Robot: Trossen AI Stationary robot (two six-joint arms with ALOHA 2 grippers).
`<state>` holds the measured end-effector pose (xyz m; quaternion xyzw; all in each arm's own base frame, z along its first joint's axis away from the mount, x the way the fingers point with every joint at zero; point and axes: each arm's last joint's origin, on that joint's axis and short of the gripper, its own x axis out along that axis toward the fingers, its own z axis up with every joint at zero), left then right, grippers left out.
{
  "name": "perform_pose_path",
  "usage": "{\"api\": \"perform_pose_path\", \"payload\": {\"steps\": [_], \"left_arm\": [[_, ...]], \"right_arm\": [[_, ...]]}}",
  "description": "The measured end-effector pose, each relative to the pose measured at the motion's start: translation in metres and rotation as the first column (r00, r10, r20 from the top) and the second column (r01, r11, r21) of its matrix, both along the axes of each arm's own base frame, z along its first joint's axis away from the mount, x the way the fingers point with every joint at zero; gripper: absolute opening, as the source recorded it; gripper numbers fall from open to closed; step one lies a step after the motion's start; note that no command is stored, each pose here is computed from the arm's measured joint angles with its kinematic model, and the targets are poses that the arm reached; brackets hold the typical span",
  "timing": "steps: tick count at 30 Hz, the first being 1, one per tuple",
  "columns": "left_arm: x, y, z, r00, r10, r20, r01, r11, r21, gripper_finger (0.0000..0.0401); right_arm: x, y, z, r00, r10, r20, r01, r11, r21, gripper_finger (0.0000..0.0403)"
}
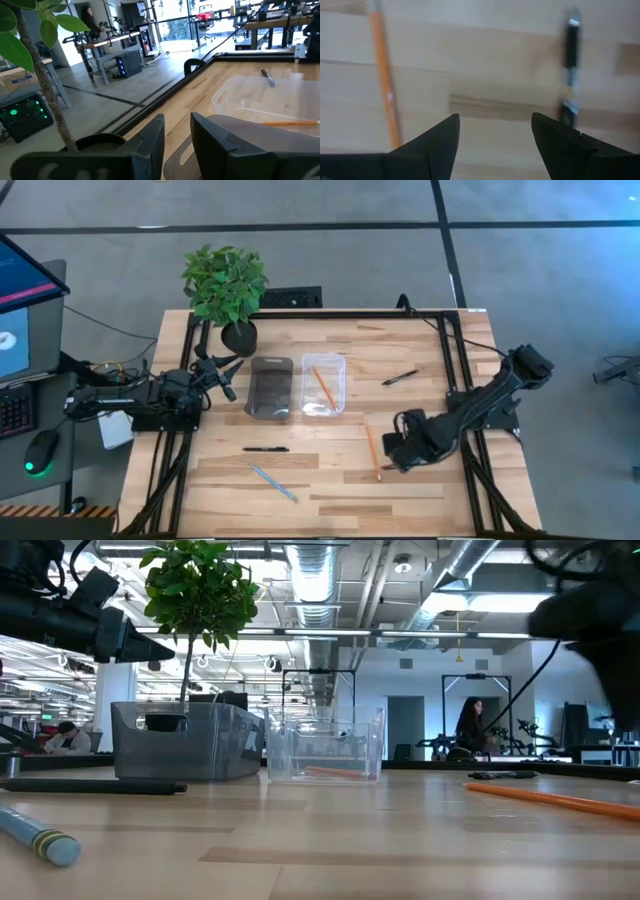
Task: Sort pens & pencils
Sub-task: Put the bottom right black pen into the black bin
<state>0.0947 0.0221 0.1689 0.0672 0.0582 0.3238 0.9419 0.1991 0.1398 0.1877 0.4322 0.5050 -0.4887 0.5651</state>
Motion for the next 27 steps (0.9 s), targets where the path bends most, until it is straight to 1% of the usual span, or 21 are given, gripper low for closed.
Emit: {"api": "perform_pose_path", "payload": {"steps": [8,10,15,20,27], "left_arm": [[0.000,0.000,0.000,1.000,0.000,0.001,0.000,1.000,-0.001,0.0086],[0.000,0.000,0.000,1.000,0.000,0.002,0.000,1.000,-0.001,0.0086],[0.000,0.000,0.000,1.000,0.000,0.004,0.000,1.000,-0.003,0.0086],[0.000,0.000,0.000,1.000,0.000,0.003,0.000,1.000,-0.003,0.0086],[0.000,0.000,0.000,1.000,0.000,0.001,0.000,1.000,0.000,0.0086]], "right_arm": [[-0.025,0.027,-0.001,0.995,-0.099,0.008,0.099,0.995,-0.013,0.0271],[-0.030,0.029,-0.004,0.995,-0.099,-0.007,0.099,0.995,-0.007,0.0271],[-0.037,0.018,-0.021,0.988,-0.128,-0.083,0.127,0.992,-0.019,0.0271],[-0.044,0.014,-0.035,0.990,-0.120,-0.080,0.119,0.993,-0.011,0.0271],[-0.050,0.009,-0.060,0.993,-0.117,-0.020,0.118,0.991,0.066,0.0271]]}}
